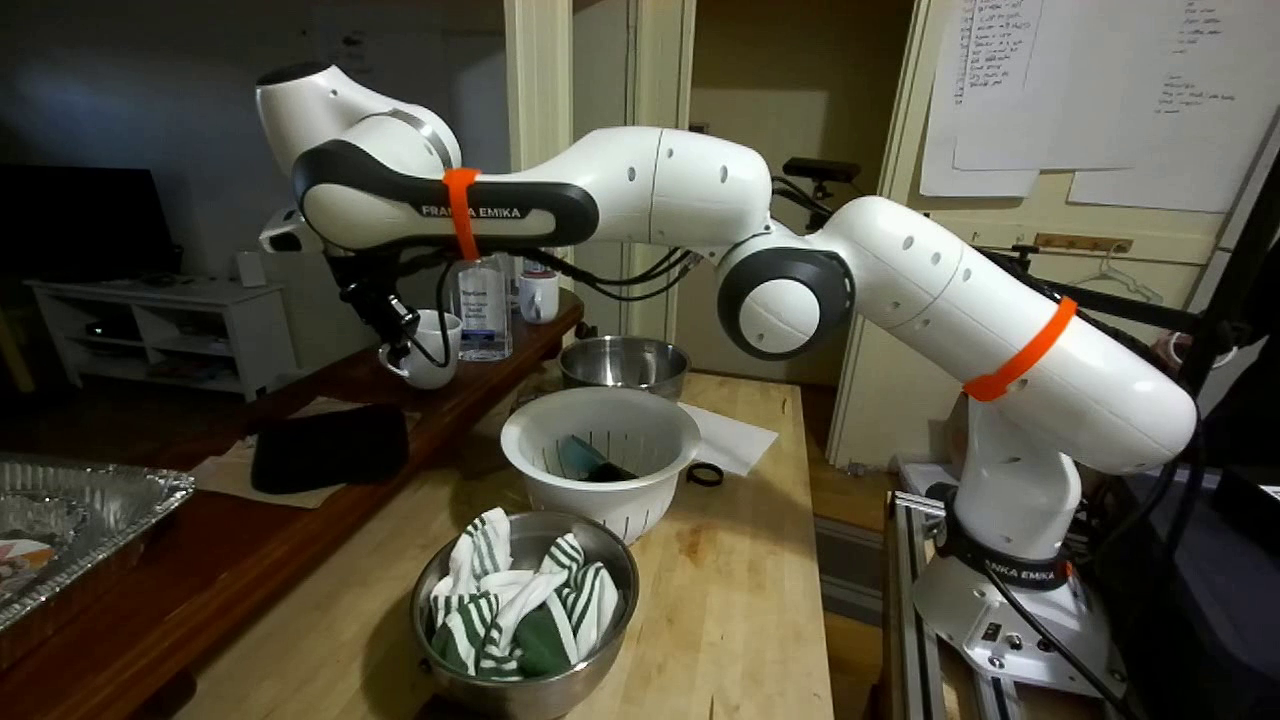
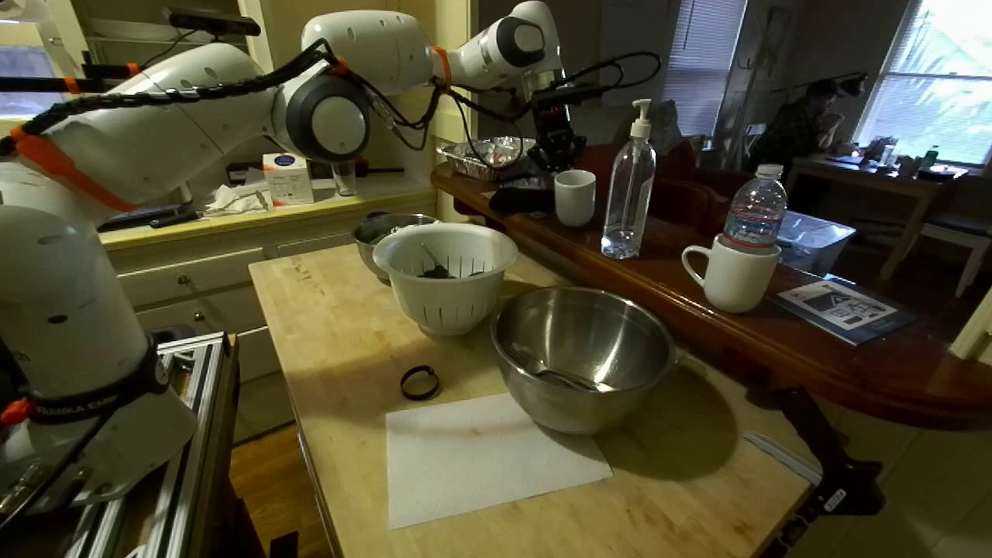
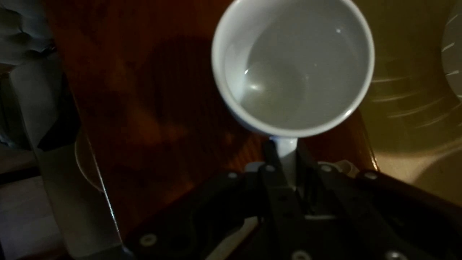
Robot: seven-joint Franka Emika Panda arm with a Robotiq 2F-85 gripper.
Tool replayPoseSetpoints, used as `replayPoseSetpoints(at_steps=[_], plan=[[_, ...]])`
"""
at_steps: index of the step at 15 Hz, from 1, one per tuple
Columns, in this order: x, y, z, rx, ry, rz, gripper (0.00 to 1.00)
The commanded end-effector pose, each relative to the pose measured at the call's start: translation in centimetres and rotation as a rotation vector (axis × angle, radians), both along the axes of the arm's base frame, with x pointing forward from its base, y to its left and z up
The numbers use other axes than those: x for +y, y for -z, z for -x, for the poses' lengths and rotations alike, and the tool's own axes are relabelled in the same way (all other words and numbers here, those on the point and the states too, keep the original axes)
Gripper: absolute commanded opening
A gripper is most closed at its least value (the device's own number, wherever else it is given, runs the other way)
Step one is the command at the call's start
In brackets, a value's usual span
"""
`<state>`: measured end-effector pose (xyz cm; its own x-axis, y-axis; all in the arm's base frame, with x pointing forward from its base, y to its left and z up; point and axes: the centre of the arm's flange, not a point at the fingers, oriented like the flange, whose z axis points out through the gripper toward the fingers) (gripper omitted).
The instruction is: Pick up the cup and put it on top of the counter
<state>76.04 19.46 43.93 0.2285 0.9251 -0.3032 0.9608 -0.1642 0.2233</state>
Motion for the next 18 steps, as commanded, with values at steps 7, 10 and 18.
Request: replayPoseSetpoints(at_steps=[7,10,18], plan=[[0.65,-0.78,-4.35,0.071,-0.019,0.003,0.04],[0.64,-0.76,-4.39,0.074,-0.021,0.005,0.42],[0.98,-1.47,-4.24,0.065,-0.031,0.003,0.99]])
